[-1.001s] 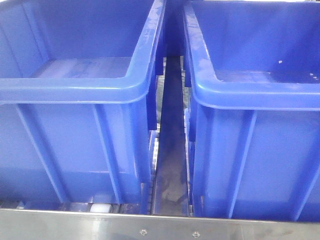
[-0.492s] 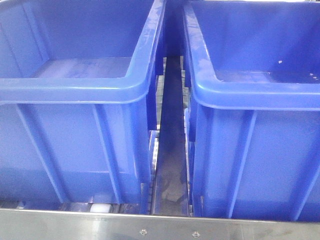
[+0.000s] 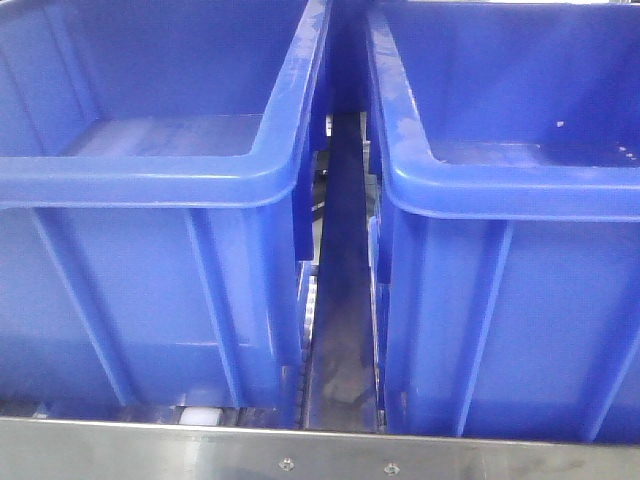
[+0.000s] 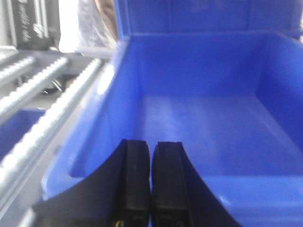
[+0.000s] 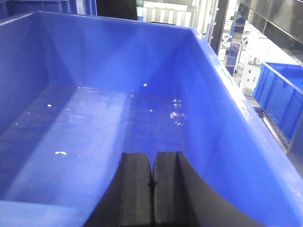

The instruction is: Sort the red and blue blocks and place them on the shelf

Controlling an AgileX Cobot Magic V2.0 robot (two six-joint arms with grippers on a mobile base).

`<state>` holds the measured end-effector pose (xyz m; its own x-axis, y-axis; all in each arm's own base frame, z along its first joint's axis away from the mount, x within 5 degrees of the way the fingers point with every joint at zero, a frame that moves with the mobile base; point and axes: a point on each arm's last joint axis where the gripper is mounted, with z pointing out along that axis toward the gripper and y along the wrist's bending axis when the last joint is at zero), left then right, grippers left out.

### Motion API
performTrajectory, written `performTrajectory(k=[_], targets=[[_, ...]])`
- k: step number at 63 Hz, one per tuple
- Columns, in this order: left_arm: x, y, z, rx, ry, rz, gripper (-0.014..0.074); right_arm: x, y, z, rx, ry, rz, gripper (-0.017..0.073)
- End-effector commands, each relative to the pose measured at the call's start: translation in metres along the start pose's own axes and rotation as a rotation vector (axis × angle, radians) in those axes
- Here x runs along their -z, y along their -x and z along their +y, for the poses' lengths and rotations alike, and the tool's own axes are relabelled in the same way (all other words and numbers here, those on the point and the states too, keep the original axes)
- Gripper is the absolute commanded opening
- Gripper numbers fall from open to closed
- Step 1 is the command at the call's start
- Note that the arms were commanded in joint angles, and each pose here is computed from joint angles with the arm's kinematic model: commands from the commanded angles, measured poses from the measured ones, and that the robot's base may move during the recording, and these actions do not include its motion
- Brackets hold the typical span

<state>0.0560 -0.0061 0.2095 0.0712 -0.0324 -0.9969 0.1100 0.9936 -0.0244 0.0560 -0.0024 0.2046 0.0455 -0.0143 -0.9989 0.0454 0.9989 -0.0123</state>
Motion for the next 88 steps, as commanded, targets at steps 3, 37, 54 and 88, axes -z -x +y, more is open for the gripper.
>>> performTrajectory(k=[3,37,54,88], targets=[[0.0013,0.0003,-0.0019,0.003,-0.037,-0.077,0.0125,0.0017,0.0075,-0.0002,0.007,-0.001,-0.063,0.0048],[0.0014,0.0016,-0.0013,0.002,-0.026,-0.092,0.0125,0.0017,0.0075,-0.0002,0.007,-0.001,-0.063,0.0048],[0.0014,0.0016,-0.0013,0.002,-0.026,-0.092,0.0125,0.0017,0.0075,-0.0002,0.007,-0.001,-0.063,0.0048],[0.0014,0.0016,-0.0013,0.002,-0.026,-0.092,0.0125,0.0017,0.0075,-0.0002,0.007,-0.001,-0.063,0.0048]])
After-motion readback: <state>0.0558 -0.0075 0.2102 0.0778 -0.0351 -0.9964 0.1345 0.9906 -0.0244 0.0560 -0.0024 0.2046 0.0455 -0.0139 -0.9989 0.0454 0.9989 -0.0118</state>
